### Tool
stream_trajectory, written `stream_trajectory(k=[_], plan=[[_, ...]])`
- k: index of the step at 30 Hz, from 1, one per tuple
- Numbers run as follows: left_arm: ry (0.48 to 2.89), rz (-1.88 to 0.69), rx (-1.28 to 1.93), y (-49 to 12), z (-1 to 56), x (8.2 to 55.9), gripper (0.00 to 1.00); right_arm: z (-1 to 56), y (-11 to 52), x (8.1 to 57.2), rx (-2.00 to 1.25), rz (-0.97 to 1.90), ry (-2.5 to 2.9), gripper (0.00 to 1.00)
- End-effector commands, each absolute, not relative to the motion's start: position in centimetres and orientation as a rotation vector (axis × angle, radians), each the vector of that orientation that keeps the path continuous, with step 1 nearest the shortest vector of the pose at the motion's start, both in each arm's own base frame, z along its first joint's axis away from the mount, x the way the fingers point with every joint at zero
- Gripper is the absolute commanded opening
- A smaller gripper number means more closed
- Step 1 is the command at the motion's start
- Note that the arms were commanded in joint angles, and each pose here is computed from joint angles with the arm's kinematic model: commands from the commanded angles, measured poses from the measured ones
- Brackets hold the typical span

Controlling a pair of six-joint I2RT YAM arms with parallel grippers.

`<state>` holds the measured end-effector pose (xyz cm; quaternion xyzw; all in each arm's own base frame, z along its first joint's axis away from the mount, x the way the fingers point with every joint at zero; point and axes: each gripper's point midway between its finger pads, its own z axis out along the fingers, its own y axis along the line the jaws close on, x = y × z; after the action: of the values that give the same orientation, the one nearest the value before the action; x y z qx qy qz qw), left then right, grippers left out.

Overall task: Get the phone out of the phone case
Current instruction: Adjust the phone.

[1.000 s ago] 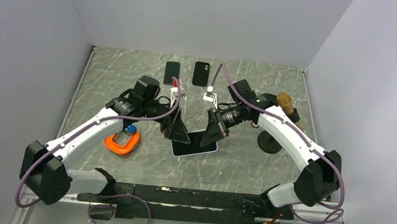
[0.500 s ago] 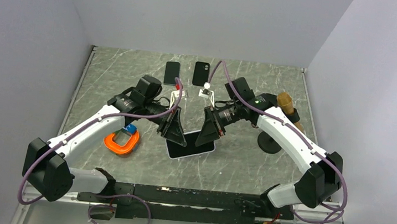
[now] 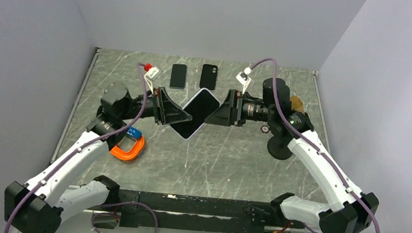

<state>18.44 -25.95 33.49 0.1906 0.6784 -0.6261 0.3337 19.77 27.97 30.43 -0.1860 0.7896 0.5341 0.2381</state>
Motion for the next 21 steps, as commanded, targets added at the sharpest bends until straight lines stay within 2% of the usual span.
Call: stream_trajectory(k=[1,2,6,10,15,16,17,18,20,21], plan=[[1.442,-1.889,0.356,-25.8,41.7,18.2,0.00,35.1,29.3,22.0,-0.195,1.615,2.054,0.79],[1.415,-1.922,0.365,-25.8,42.5,18.0,0.00,36.2,29.6,22.1,-0.200,1.654,2.018,0.75],[1.393,-1.966,0.319,-25.8,43.7,18.3,0.00,39.4,29.9,22.3,-0.169,1.700,1.908,0.68],[1.387,-1.976,0.295,-25.7,44.2,18.3,0.00,40.8,29.7,23.6,-0.061,1.711,1.835,0.48],[1.420,-1.977,0.256,-25.7,43.8,18.5,0.00,43.3,30.0,24.3,-0.016,1.792,1.714,0.38],[1.434,-1.970,0.259,-25.7,43.7,18.5,0.00,43.6,30.0,24.5,-0.017,1.788,1.708,0.34],[1.447,-1.964,0.254,-25.8,43.6,18.6,0.02,43.4,30.2,24.9,-0.005,1.780,1.726,0.14],[1.459,-1.963,0.244,-25.8,43.5,18.7,0.11,43.5,30.3,25.0,-0.007,1.778,1.732,0.00],[1.488,-1.960,0.218,-25.8,43.3,18.9,0.42,43.8,30.4,24.9,-0.016,1.798,1.727,0.00],[1.502,-1.953,0.206,-25.8,43.2,18.9,0.60,44.1,30.2,24.8,-0.006,1.815,1.716,0.00]])
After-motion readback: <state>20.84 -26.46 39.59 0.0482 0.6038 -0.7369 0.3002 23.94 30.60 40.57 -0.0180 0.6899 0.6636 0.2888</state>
